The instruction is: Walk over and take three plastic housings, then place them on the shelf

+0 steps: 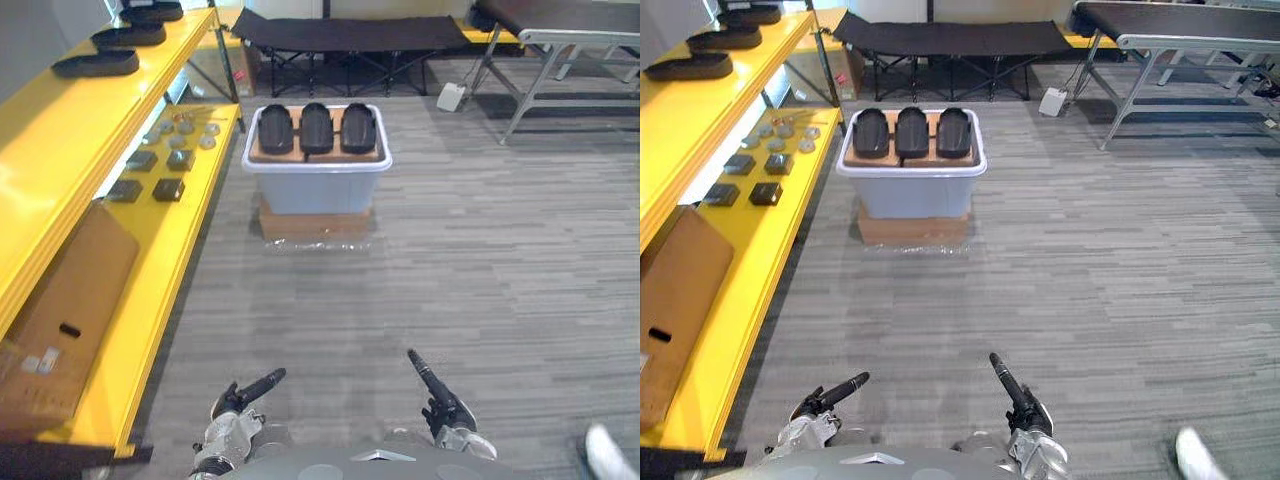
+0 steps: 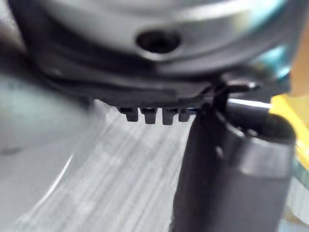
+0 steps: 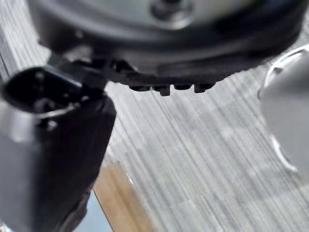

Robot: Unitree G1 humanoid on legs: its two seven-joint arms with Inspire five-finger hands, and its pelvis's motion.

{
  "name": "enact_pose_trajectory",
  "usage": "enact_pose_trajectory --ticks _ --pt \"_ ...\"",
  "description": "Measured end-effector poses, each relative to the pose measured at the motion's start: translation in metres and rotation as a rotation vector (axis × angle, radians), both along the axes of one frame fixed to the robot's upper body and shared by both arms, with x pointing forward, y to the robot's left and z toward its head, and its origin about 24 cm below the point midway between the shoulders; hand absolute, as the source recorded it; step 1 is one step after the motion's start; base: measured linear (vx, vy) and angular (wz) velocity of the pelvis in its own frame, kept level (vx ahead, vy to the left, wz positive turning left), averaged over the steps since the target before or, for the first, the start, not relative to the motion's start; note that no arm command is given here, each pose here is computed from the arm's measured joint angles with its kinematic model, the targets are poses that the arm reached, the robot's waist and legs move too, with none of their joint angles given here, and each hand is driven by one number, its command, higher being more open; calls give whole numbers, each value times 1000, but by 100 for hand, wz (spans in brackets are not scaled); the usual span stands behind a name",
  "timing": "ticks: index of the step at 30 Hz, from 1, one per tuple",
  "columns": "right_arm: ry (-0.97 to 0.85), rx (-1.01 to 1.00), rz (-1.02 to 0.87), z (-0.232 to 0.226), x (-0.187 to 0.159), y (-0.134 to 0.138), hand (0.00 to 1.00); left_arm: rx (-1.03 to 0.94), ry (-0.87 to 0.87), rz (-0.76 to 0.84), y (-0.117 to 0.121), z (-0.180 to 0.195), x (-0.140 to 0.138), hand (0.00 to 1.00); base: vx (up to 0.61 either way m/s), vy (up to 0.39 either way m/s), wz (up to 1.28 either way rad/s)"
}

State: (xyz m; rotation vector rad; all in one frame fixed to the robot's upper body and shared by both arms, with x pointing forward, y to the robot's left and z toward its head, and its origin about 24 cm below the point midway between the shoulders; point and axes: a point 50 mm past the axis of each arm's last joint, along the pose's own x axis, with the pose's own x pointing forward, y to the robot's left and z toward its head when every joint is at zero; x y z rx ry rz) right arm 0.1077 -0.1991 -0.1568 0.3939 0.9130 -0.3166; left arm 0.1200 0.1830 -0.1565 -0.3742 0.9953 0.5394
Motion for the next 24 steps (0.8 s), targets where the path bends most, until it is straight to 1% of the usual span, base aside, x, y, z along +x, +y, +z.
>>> enact_pose_trajectory --ticks 1,3,4,6,7,9,11,13,16,19,20,24 --pt "-7 3 4 1 3 2 100 0 -12 2 0 1 2 100 584 13 -65" --pt "-47 6 40 5 20 11 100 9 -50 27 4 4 8 100 522 78 -72" --pt "-72 5 64 7 29 15 100 10 -63 65 9 6 9 100 477 130 -83" --pt "-88 -23 119 10 32 16 100 18 -34 88 11 2 -5 100 493 201 -69" --pt "-83 -16 135 9 32 22 100 5 -17 145 17 0 -14 100 449 249 -38" --pt "-101 8 141 10 38 32 100 28 -26 142 26 2 -9 100 664 364 4" --pt "-105 16 142 11 42 33 100 27 -30 134 27 3 -4 100 738 397 27" --pt "-104 40 141 10 41 36 100 46 -10 106 29 3 -5 100 602 302 22" --pt "-66 55 145 5 30 36 100 69 21 44 20 0 -8 100 519 220 9" --pt "-98 32 160 10 38 33 100 63 27 14 15 -1 -6 100 537 115 37" --pt "-100 22 146 10 38 32 100 59 -1 4 14 1 1 100 482 -23 76" --pt "-91 24 143 9 35 36 100 51 -54 2 12 3 5 100 433 -133 73"
